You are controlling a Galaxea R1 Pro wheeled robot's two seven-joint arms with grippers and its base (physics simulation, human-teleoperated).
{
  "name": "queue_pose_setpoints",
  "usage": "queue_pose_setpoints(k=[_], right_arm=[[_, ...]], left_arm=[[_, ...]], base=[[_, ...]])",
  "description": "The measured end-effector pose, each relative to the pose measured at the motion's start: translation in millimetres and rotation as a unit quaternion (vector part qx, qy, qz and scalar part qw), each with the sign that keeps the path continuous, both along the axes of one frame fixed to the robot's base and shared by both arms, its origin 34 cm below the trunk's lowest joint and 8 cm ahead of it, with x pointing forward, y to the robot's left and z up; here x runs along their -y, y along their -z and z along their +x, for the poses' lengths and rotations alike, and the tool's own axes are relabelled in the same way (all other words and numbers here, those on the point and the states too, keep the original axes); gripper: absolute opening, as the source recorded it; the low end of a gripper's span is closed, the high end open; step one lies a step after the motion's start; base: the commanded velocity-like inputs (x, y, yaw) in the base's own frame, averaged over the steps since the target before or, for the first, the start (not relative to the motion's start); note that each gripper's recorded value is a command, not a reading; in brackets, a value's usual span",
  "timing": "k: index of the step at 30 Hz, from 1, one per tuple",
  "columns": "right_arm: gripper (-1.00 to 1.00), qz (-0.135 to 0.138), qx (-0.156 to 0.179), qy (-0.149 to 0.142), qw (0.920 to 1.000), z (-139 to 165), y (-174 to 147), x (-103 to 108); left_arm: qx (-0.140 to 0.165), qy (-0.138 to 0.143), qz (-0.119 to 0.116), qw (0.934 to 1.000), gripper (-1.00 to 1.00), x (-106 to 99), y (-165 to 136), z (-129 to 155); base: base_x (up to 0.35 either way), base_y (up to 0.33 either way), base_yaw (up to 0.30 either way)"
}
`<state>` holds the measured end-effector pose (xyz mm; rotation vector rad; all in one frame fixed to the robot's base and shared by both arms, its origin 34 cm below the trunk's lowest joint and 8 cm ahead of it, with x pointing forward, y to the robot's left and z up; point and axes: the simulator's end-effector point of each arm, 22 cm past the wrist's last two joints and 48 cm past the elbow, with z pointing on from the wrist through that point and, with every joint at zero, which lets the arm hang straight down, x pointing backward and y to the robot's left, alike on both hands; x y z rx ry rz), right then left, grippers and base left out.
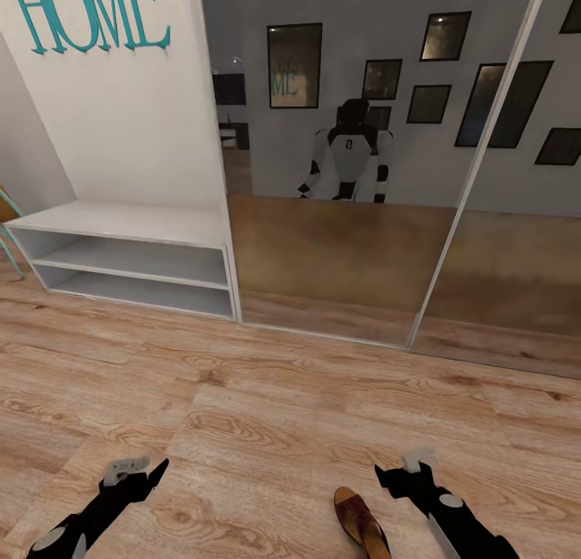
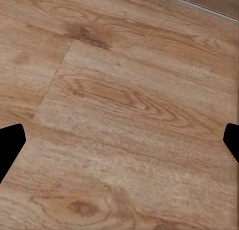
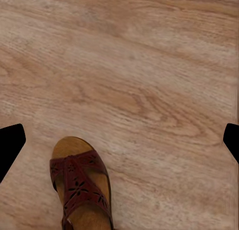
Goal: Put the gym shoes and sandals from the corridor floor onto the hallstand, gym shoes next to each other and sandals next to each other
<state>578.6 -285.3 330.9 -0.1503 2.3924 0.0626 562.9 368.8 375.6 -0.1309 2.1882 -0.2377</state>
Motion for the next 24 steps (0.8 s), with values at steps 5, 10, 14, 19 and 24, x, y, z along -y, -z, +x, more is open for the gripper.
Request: queue_pose_setpoints(k=[5,10,14,19,24], right_arm=[[1.0,-0.007,0.008,-0.011,0.9999,21.1,-15.8,-2.9],[1.0,-0.01,0.024,-0.017,0.9995,36.6,-30.5,-5.0],[1.0,-0.012,0.028,-0.019,0.9993,40.9,-34.7,-5.3],[1.0,-0.012,0.031,-0.02,0.9992,44.0,-37.9,-6.6],[1.0,-0.011,0.029,-0.021,0.9993,43.8,-37.6,-8.4]], left_arm=[[-0.01,0.011,-0.002,0.9999,1.0,12.2,-3.9,19.3],[-0.011,0.023,-0.003,0.9997,1.0,25.6,-8.3,32.3],[-0.01,0.035,-0.005,0.9993,1.0,39.3,-10.2,39.3],[0.001,0.046,-0.009,0.9989,1.0,53.3,-20.9,57.4],[0.008,0.049,-0.012,0.9987,1.0,59.6,-26.5,65.8]], base=[[0.0,0.0,0.0],[0.0,0.0,0.0],[0.0,0.0,0.0],[0.0,0.0,0.0],[0.0,0.0,0.0]])
